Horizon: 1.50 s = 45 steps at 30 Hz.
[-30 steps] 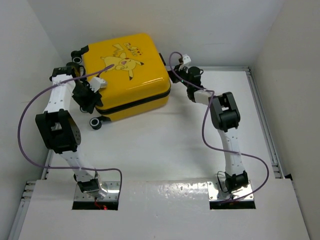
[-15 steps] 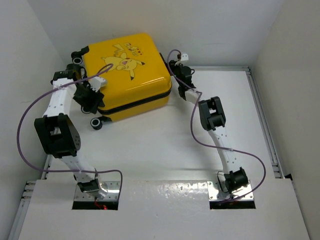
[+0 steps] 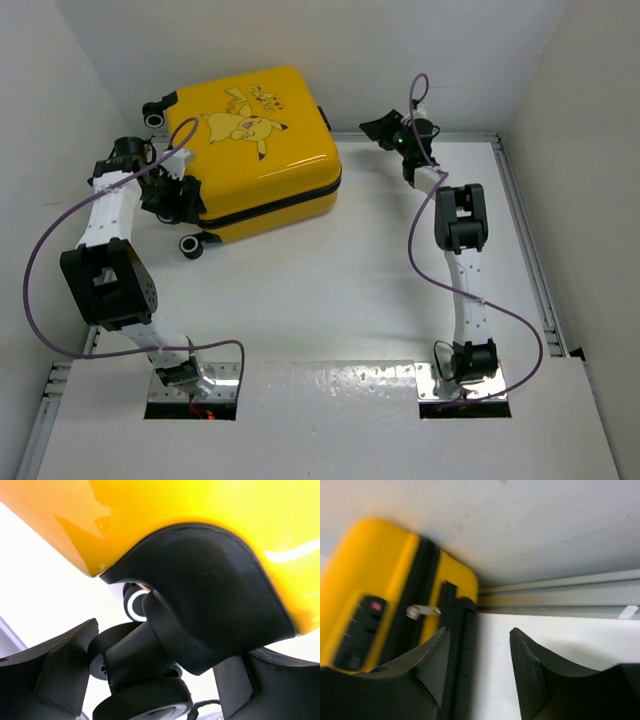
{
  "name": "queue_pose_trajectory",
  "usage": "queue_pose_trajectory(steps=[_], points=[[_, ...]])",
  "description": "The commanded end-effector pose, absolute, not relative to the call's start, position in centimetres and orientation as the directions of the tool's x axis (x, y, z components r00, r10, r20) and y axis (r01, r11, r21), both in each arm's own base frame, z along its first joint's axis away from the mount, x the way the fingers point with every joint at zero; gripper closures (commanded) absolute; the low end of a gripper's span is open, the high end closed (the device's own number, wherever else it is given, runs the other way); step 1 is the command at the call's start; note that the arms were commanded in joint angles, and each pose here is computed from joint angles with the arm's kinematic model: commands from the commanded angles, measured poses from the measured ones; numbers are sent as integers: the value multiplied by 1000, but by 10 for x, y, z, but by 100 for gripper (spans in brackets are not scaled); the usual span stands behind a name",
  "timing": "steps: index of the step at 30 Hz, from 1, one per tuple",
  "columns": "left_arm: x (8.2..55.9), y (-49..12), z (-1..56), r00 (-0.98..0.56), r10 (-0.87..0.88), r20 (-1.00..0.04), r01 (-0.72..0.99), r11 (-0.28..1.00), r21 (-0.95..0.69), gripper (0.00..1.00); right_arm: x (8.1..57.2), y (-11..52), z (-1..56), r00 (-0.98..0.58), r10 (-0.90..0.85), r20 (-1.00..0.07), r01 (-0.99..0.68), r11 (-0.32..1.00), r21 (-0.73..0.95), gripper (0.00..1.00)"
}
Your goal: Pack the luggage
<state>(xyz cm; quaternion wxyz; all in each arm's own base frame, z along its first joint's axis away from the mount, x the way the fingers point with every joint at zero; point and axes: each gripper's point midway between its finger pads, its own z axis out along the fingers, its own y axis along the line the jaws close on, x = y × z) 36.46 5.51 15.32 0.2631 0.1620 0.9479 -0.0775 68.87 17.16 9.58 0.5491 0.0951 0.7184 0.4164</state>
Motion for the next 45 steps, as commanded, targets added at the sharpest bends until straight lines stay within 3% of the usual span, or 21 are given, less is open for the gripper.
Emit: queue_pose_trajectory(steps=[1,4,8,18,22,27,28,29,30,31,32,36,41,42,45], points=[[456,56,218,-477,291,-829,390,916,97,12,681,189,124,-525,676,-517,-289,430,855,49],[443,58,200,-500,392,-772,465,874,143,12,670,206,123,-573,678,-462,-270,376,886,45],[432,93,168,-575,423,-700,431,884,180,15,662,231,117,-628,672,-392,-240,312,920,43],[450,81,179,-577,413,-704,426,888,172,15,643,279,82,-725,641,-250,-129,230,965,41],[452,81,178,-577,413,-704,426,888,172,15,629,298,84,-760,604,-240,-148,199,969,53],[458,86,180,-589,397,-704,399,900,174,15,593,315,84,-807,551,-213,-143,168,975,100],[462,91,184,-586,377,-717,386,908,162,15,579,311,67,-827,534,-177,-98,173,980,100],[463,94,189,-583,359,-729,372,915,154,15,573,311,105,-814,531,-235,-184,148,972,100],[464,96,190,-590,322,-740,351,928,124,15,565,307,108,-817,523,-241,-191,149,970,100],[467,100,198,-570,298,-766,348,932,104,15,539,299,72,-837,513,-189,-113,174,978,100],[471,102,206,-548,289,-785,342,934,105,14,532,294,116,-814,508,-282,-226,171,959,100],[472,100,229,-471,235,-850,350,934,64,11,466,266,105,-823,478,-307,-214,238,947,100],[466,93,244,-360,198,-912,380,923,50,11,364,264,127,-827,344,-444,-355,292,888,100],[466,90,255,-329,191,-925,378,924,57,11,352,266,143,-793,319,-519,-437,295,850,100],[471,92,275,-261,119,-958,360,933,18,11,309,273,145,-735,218,-643,-543,378,750,93]])
